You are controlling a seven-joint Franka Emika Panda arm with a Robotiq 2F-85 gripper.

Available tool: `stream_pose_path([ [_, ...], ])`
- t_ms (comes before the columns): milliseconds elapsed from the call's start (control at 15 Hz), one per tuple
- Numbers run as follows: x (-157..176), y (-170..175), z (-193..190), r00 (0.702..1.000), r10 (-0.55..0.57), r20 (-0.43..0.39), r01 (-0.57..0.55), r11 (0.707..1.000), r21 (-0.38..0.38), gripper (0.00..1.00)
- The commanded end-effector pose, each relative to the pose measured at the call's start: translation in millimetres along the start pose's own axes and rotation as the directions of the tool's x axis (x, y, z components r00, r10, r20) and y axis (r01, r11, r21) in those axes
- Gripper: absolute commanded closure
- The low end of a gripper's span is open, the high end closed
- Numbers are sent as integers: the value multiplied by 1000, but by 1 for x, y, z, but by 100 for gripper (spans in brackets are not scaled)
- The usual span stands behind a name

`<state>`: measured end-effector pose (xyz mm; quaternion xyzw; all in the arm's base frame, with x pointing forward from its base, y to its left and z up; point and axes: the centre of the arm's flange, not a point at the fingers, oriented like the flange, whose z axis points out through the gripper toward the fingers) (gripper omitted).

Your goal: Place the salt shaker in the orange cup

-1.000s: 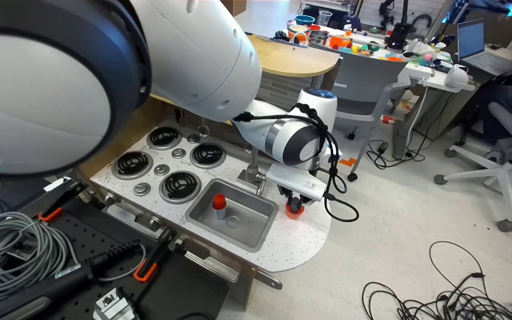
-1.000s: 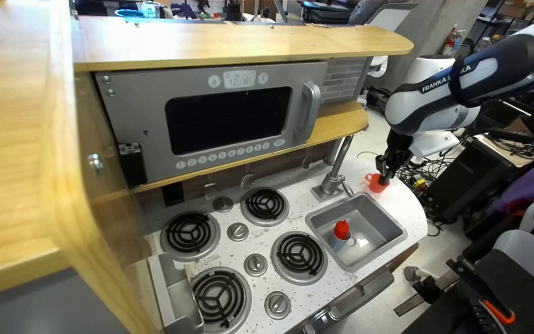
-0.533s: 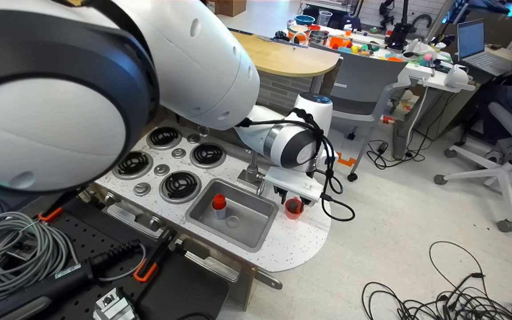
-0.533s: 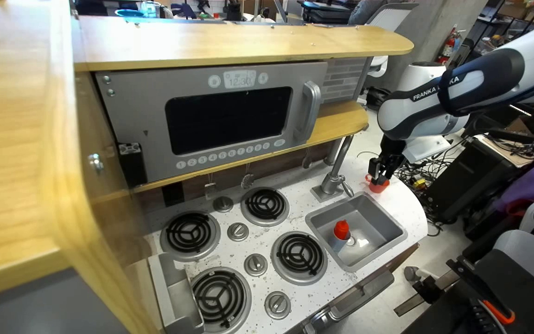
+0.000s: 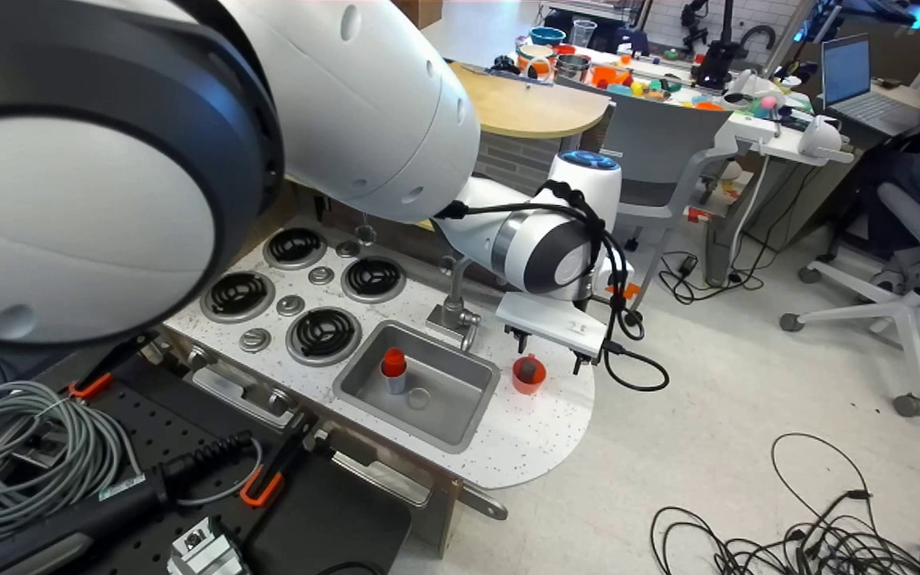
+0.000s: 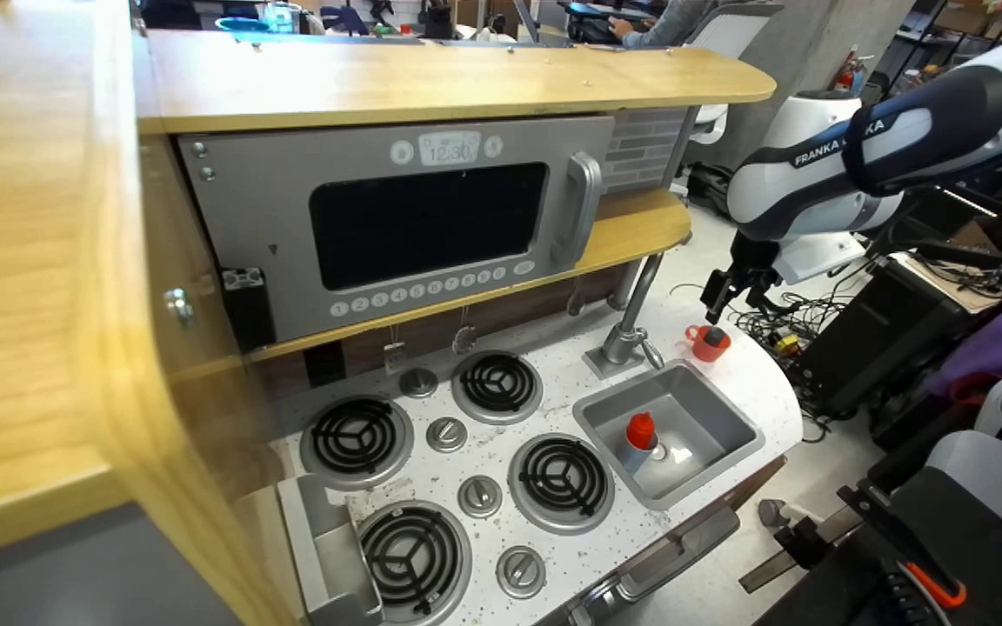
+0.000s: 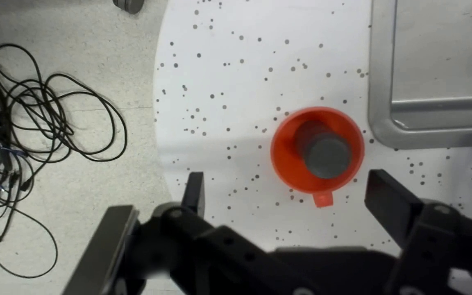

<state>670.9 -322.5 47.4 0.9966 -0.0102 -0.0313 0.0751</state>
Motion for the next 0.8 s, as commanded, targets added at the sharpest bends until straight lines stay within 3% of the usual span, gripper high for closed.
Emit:
stream_pose_path([
  [0, -34, 21, -43, 1000, -3, 27, 3, 1000, 11, 0],
  [267, -72, 43, -79, 996, -26, 85, 23, 999, 25, 0],
  [333, -83, 50, -88, 991, -43, 131, 37, 998, 45, 0],
  [400, -100, 60, -98, 977, -36, 210, 33, 999, 18, 0],
  [467, -57, 55, -63, 993, -17, 115, 15, 1000, 20, 0],
  [600, -79, 69, -81, 985, -11, 175, 8, 1000, 19, 0],
  [733, -87, 70, -87, 983, -12, 185, 9, 1000, 19, 0],
])
